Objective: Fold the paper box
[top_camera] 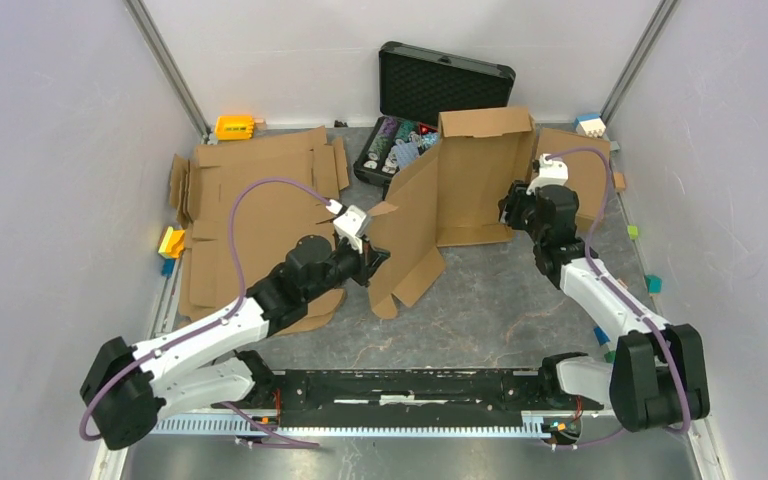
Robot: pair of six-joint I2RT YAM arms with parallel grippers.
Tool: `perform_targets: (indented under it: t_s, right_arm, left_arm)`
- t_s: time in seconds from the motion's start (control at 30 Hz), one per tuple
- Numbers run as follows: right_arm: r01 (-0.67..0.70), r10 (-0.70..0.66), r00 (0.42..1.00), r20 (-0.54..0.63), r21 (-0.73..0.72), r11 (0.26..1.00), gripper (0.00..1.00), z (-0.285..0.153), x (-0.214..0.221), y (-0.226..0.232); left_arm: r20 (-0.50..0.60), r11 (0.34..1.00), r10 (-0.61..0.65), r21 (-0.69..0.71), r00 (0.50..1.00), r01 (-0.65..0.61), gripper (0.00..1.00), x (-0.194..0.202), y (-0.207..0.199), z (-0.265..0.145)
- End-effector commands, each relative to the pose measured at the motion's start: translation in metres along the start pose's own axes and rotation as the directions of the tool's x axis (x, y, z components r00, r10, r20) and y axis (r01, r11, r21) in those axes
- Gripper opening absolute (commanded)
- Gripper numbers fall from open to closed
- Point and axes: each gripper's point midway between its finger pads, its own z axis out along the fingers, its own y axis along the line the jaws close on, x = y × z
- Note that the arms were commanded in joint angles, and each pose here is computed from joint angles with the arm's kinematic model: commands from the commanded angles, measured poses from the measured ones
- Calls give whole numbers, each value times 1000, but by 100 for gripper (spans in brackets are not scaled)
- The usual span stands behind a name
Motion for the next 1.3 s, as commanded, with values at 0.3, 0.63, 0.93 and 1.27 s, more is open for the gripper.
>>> perform_targets:
  t_s: [0.3,0.63,0.93,1.27]
  right_arm:
    - [51,-71,994,-83,-216,975,24,-18,48,29]
    - [155,-173,977,-125,-141,978,0,31,64,57]
    - [173,-179,971,-156,-50,984,0,72,78,47]
    - [135,-144,977,-155,-65,989,0,90,99,53]
  left_arm:
    - [42,999,-15,-47,999,17,2,-22,3,-22]
    - [39,998,32,-51,999,-30,2,-11,8,-18]
    - [44,999,28,-36,999,-27,2,-12,5,-18]
    - [41,999,25,-22,999,-24,2,-10,3,-17]
